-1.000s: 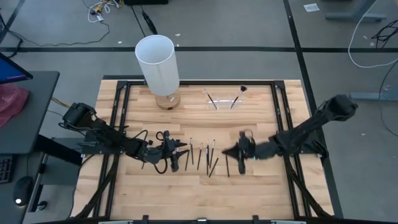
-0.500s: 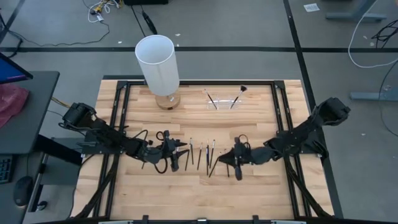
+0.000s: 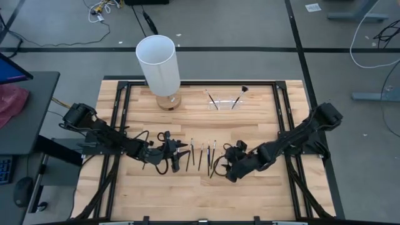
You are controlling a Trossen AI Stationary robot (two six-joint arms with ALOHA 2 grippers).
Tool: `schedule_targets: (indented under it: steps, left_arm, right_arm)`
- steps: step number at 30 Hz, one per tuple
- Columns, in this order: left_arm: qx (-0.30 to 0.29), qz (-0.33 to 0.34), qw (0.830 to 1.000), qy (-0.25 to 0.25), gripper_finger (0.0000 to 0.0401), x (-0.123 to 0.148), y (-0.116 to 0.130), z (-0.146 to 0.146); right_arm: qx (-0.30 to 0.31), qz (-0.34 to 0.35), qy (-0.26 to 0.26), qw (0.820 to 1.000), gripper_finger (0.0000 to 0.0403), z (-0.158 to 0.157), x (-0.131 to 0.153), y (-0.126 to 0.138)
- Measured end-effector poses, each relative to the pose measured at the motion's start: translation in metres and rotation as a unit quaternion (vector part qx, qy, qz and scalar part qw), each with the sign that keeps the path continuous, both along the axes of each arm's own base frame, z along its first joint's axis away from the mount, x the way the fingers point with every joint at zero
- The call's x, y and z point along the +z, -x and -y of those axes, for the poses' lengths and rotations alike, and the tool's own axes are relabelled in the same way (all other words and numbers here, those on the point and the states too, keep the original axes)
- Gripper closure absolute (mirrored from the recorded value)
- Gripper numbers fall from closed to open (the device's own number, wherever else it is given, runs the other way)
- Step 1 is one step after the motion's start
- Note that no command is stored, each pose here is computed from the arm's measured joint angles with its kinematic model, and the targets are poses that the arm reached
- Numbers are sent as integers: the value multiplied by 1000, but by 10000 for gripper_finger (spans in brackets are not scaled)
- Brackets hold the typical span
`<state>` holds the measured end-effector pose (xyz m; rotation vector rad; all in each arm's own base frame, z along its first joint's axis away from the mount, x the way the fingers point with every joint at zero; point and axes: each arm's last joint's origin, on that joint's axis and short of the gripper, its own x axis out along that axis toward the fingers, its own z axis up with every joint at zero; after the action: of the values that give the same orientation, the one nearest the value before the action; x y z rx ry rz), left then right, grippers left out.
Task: Sort items
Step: Put the eyeshadow brush into the transparent organizer
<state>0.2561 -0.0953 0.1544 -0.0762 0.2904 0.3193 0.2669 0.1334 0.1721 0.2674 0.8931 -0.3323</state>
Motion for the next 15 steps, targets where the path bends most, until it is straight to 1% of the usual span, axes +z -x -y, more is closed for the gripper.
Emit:
schedule_targets:
  steps: [4,8,11,15]
  left_arm:
    - [-1,-5,1000,-2,263,-1,0,0]
    - [0,-8,1000,-4,263,-1,1,0]
    - [0,-8,1000,-4,263,-2,1,0]
    - [0,-9,1000,-4,263,-2,1,0]
  right_arm:
    - [-79,-15,43,996,149,-2,-26,1]
    - [-136,-9,85,987,162,-2,-38,5]
    - [-158,-18,88,983,172,-3,-44,10]
    - [-160,-4,72,985,184,-13,-53,12]
